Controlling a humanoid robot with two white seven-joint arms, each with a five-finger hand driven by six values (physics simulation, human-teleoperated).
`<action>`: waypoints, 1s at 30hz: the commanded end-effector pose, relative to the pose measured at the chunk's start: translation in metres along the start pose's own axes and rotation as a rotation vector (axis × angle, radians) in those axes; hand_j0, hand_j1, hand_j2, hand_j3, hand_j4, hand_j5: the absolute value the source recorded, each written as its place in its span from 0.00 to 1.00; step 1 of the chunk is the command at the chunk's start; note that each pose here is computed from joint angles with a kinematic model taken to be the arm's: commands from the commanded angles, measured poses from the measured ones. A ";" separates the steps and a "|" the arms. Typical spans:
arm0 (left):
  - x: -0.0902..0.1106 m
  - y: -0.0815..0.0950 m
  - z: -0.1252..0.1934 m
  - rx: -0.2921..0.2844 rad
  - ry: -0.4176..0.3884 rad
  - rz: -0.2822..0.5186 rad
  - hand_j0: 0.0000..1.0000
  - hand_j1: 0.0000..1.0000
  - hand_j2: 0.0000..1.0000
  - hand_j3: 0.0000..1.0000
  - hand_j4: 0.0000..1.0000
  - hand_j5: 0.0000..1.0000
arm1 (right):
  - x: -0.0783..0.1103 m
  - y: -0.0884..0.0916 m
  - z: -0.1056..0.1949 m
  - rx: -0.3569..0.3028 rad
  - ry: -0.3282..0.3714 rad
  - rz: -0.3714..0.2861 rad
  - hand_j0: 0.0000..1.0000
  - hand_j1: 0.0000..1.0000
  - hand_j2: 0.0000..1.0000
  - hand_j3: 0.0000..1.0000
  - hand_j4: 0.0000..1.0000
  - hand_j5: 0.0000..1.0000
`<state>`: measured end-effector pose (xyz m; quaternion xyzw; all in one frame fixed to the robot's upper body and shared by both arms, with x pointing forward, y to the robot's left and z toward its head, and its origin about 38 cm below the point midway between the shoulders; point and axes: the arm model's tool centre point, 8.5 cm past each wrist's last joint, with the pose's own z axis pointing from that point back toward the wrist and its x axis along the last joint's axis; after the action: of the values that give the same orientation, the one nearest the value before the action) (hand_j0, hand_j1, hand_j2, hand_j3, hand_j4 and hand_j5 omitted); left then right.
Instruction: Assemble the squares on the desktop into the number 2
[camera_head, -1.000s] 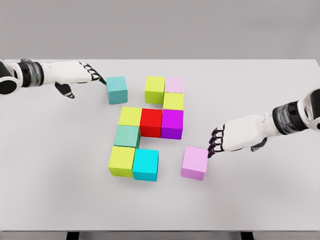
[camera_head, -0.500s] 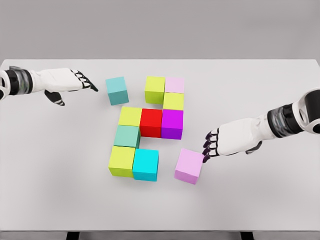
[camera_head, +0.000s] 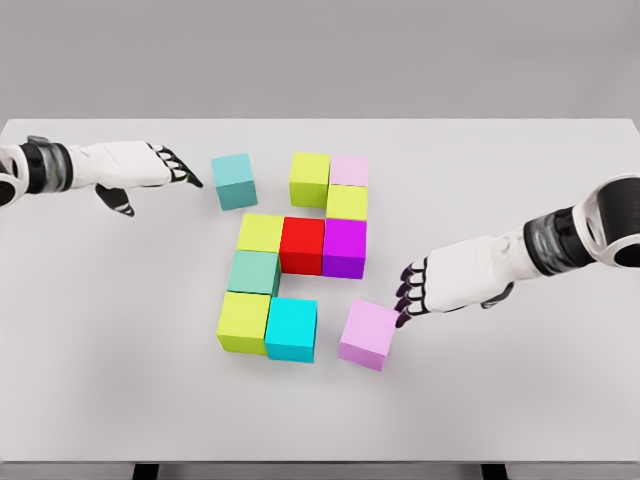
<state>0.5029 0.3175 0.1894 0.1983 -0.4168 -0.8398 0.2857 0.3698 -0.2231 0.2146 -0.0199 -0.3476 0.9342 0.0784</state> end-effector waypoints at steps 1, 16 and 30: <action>0.001 0.002 -0.005 0.008 -0.001 0.009 0.96 0.96 0.96 0.96 0.96 0.96 | 0.000 -0.004 -0.003 -0.007 -0.007 0.005 0.98 0.98 0.98 0.98 0.98 0.98; 0.008 0.008 -0.025 0.008 -0.020 0.016 0.97 0.97 0.97 0.97 0.97 0.97 | 0.002 -0.012 -0.009 -0.021 -0.024 0.017 0.98 0.98 0.98 0.98 0.98 0.98; 0.000 0.015 -0.032 0.012 0.004 0.031 0.99 0.99 0.99 0.99 0.99 0.99 | -0.001 -0.012 -0.007 -0.024 -0.017 0.009 0.98 0.98 0.98 0.98 0.98 0.98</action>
<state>0.5243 0.2911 0.1858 0.1957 -0.4236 -0.8346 0.2927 0.3728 -0.2105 0.2162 -0.0151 -0.3577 0.9311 0.0696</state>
